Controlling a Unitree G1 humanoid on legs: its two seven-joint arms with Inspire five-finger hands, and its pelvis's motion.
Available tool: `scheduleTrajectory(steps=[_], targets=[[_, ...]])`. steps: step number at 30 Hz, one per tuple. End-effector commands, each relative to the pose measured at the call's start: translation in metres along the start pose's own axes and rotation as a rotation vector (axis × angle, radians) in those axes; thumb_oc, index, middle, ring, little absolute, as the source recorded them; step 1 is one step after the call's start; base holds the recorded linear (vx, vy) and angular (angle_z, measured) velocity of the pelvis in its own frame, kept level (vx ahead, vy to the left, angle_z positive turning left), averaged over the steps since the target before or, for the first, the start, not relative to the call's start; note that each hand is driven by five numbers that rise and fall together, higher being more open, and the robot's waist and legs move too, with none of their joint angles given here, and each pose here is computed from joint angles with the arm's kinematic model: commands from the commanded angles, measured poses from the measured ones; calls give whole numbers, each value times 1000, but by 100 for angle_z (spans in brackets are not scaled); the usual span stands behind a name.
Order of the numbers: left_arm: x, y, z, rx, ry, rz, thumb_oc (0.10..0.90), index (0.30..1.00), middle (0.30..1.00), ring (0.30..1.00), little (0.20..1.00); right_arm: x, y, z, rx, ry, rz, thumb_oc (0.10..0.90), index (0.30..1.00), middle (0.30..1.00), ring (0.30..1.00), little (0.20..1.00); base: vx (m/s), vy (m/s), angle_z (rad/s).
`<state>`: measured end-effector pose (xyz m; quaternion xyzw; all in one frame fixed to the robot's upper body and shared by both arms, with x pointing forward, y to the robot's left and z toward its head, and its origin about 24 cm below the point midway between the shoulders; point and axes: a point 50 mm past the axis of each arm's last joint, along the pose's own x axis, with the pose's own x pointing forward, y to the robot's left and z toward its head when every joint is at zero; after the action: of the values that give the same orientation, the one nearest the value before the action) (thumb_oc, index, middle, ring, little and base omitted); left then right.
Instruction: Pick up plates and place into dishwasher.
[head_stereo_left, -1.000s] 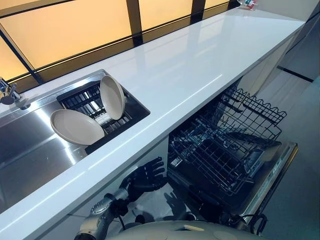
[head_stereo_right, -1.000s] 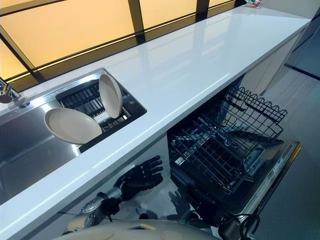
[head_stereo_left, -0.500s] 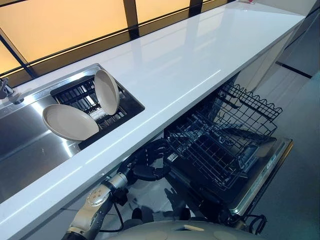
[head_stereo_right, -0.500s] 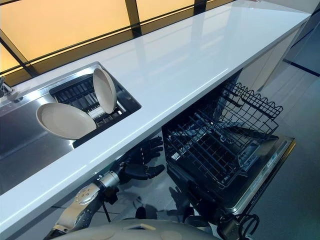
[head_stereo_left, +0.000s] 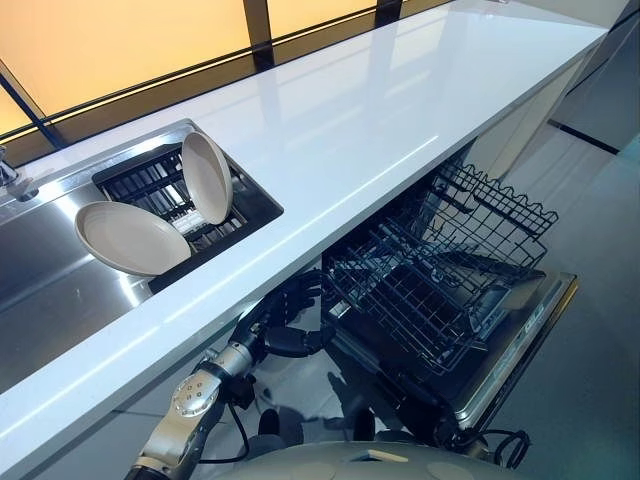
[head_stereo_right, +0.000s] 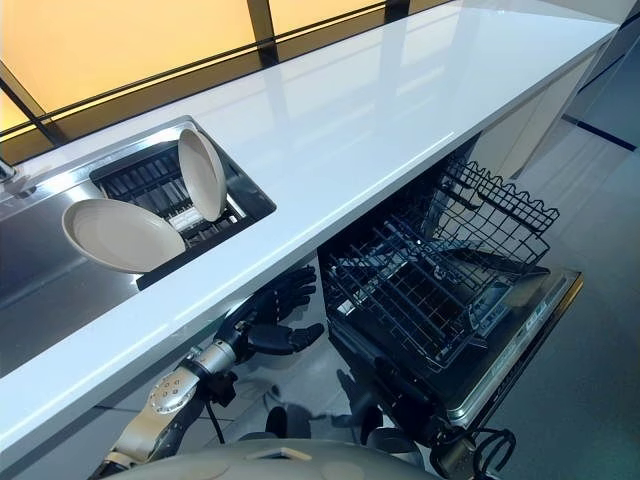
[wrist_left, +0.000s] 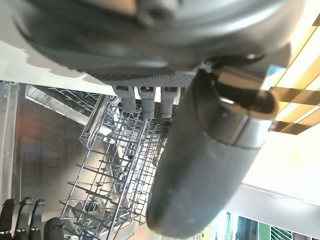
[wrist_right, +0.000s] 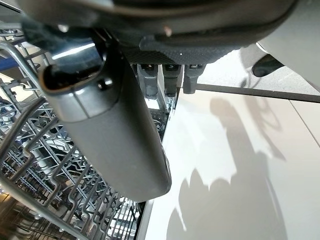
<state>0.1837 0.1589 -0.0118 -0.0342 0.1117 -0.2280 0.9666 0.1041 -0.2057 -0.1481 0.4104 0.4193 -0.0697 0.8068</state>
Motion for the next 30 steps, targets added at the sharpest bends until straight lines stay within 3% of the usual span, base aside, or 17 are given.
scheduleTrajectory(steps=[1,8,13,30], targets=[[-56,68,239,271,-1316,429,800,900,900,900,900,3,5,-14,31,43,33,800,900,900,900,900,0,0,0],[-28,82,203,49,-1050,372,800,900,900,900,900,5,8,-8,25,42,34,800,900,900,900,900,0,0,0],[-17,91,171,-50,-912,423,800,900,900,900,900,5,8,-2,20,39,28,800,900,900,900,900,0,4,1],[4,88,104,-245,-668,424,800,900,900,900,900,7,10,8,1,41,31,800,900,900,900,900,0,0,0]])
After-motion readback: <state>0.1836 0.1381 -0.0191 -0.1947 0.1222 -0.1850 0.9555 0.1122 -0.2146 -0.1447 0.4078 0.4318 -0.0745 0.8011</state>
